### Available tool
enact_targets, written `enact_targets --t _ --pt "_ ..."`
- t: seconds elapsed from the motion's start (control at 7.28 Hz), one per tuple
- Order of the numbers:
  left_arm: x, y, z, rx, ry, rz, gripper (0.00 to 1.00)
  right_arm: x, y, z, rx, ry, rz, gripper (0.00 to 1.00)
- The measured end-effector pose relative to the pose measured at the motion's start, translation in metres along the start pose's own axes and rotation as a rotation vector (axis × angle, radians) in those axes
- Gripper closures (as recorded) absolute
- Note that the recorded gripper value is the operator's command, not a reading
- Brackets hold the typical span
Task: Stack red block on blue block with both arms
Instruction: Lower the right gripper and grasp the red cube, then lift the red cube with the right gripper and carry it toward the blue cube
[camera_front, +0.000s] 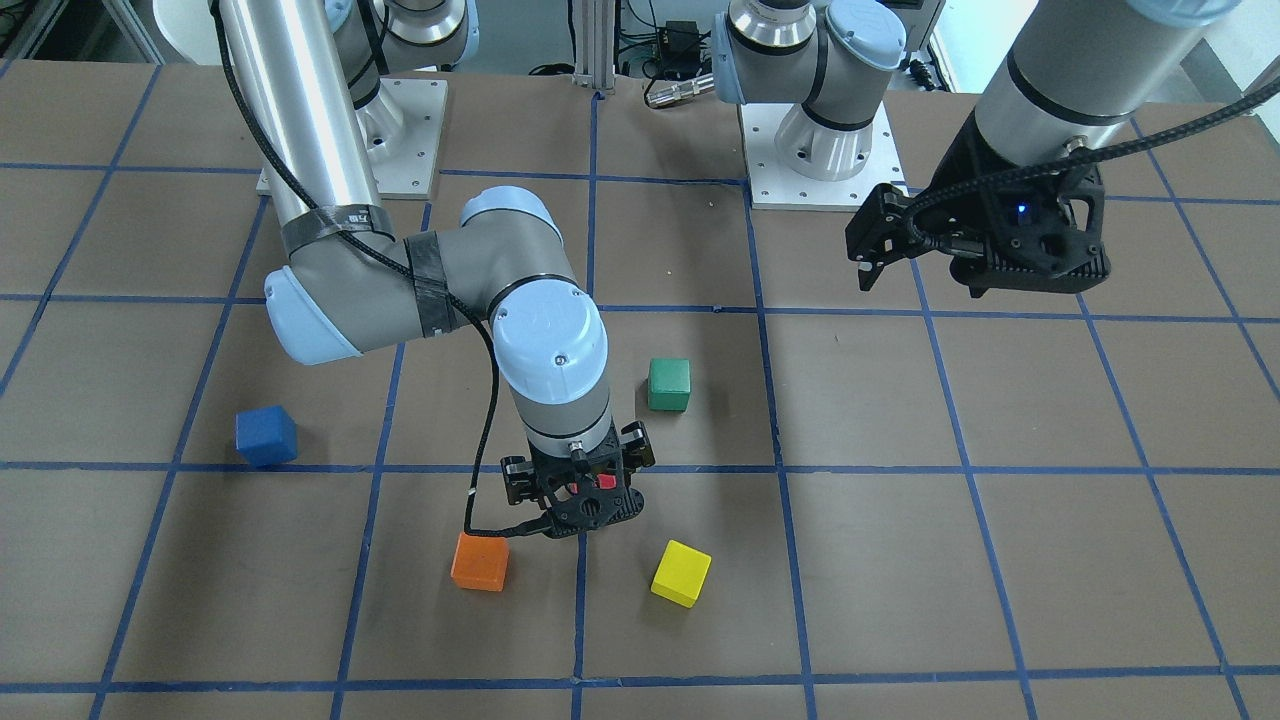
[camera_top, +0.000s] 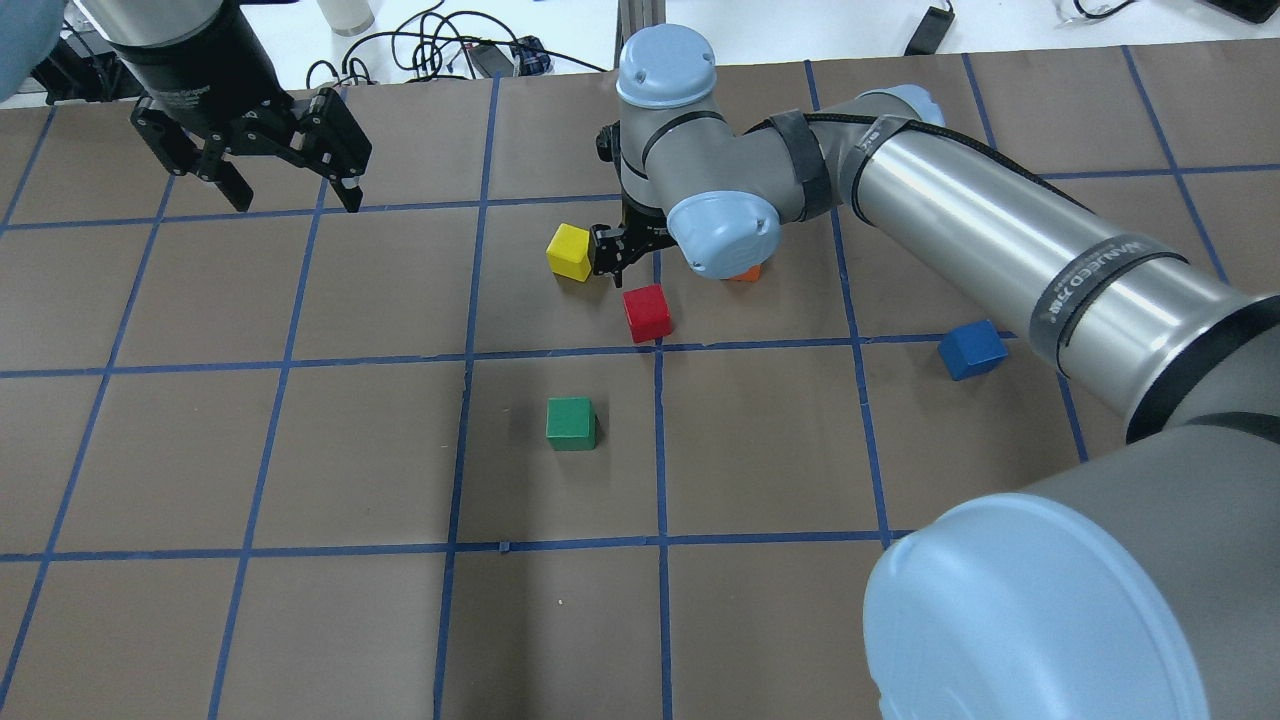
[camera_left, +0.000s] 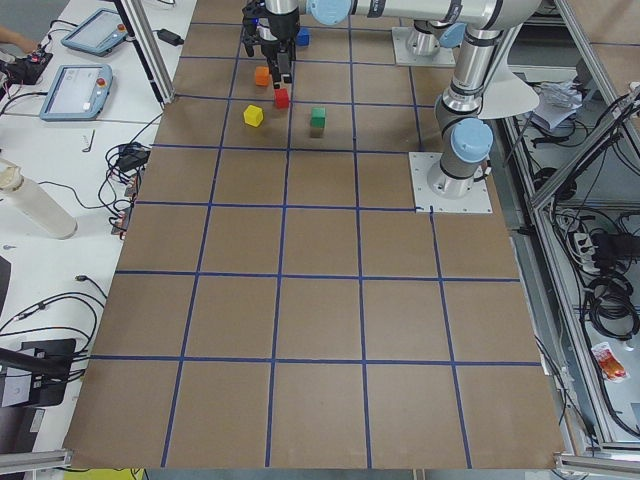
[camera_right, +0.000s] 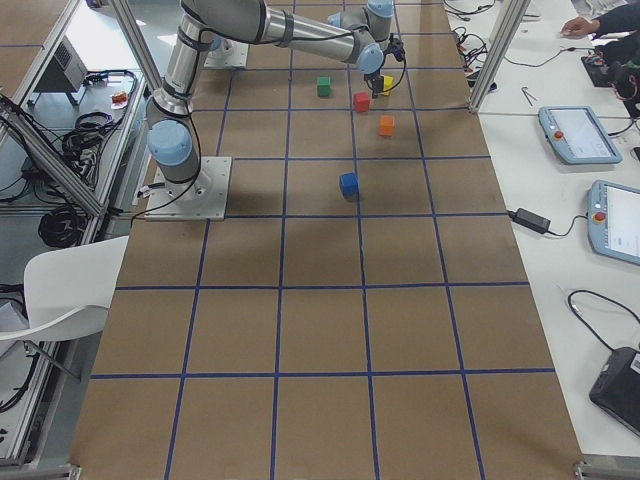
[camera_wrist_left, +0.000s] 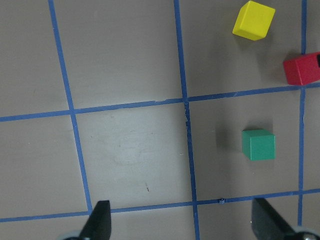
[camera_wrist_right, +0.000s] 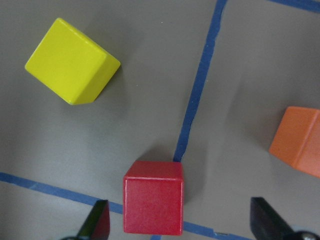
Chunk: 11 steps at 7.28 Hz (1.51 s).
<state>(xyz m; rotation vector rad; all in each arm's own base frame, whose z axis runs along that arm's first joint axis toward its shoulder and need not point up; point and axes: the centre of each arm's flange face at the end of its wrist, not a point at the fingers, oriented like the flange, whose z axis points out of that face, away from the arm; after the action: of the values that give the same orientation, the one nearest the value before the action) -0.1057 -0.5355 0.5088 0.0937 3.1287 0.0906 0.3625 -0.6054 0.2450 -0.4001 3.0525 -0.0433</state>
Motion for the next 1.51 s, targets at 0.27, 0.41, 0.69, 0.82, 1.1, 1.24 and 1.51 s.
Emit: enact_targets --t 0.27,0.41,0.69,0.82,1.1,1.24,1.51 --pt "0.008 0.005 0.002 -0.004 0.0 0.008 0.0 -0.008 0.002 0.022 -0.038 -0.002 0.028 0.0" --pt "0.009 0.005 0.004 -0.007 0.0 0.004 0.0 -0.015 0.004 0.033 -0.051 -0.001 0.03 0.0" --pt "0.01 0.006 0.005 -0.01 0.0 0.004 0.0 -0.021 0.006 0.043 -0.063 0.002 0.027 0.41" --pt "0.01 0.006 0.006 -0.011 0.0 0.004 0.0 -0.021 0.006 0.047 -0.067 0.004 0.026 0.83" --pt "0.01 0.006 0.006 -0.011 0.0 0.006 0.0 -0.021 0.005 0.047 -0.066 0.009 0.029 1.0" --pt "0.01 0.006 0.005 -0.01 0.0 0.005 0.0 -0.02 0.004 0.043 -0.061 0.013 0.029 1.0" --pt "0.01 0.006 0.005 -0.009 0.0 0.003 0.0 -0.014 0.003 0.014 -0.044 0.016 0.038 1.0"
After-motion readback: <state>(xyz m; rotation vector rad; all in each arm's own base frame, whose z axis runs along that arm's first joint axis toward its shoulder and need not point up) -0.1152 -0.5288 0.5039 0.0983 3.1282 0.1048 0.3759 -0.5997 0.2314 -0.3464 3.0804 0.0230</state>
